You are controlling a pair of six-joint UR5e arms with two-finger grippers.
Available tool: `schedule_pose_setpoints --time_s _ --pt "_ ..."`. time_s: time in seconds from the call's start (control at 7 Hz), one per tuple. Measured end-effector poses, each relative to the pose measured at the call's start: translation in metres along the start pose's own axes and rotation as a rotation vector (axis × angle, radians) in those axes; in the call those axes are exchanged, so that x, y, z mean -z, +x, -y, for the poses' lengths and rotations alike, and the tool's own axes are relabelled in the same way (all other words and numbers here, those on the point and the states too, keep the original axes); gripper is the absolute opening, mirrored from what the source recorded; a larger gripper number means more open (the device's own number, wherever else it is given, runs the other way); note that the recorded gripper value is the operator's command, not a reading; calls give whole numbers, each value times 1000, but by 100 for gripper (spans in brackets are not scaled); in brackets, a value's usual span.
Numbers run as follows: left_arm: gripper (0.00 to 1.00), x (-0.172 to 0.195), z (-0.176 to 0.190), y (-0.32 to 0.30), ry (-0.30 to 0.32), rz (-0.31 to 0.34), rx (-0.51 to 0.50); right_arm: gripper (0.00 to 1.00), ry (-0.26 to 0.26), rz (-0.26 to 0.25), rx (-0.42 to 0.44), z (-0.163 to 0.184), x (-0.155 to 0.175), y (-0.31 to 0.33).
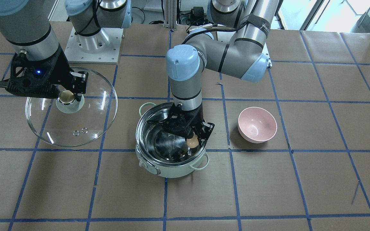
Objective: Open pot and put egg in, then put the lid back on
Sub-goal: 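Lower the egg into the pot and open the left gripper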
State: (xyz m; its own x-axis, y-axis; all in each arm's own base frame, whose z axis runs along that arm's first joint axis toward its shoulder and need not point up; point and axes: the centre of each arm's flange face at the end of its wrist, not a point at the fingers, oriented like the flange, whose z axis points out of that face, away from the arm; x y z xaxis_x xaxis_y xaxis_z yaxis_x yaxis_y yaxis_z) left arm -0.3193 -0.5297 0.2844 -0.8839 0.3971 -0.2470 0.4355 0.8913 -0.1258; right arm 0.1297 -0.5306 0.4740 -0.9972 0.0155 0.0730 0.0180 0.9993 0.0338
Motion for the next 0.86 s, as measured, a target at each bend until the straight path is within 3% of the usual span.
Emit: schedule_pose_setpoints --time_s 0.57,0.86 --pt "90 3 -1 2 6 3 -29 10 0 5 22 1 -1 0" --pt "95 26 0 -28 40 17 -49 10 -4 7 17 3 -4 0"
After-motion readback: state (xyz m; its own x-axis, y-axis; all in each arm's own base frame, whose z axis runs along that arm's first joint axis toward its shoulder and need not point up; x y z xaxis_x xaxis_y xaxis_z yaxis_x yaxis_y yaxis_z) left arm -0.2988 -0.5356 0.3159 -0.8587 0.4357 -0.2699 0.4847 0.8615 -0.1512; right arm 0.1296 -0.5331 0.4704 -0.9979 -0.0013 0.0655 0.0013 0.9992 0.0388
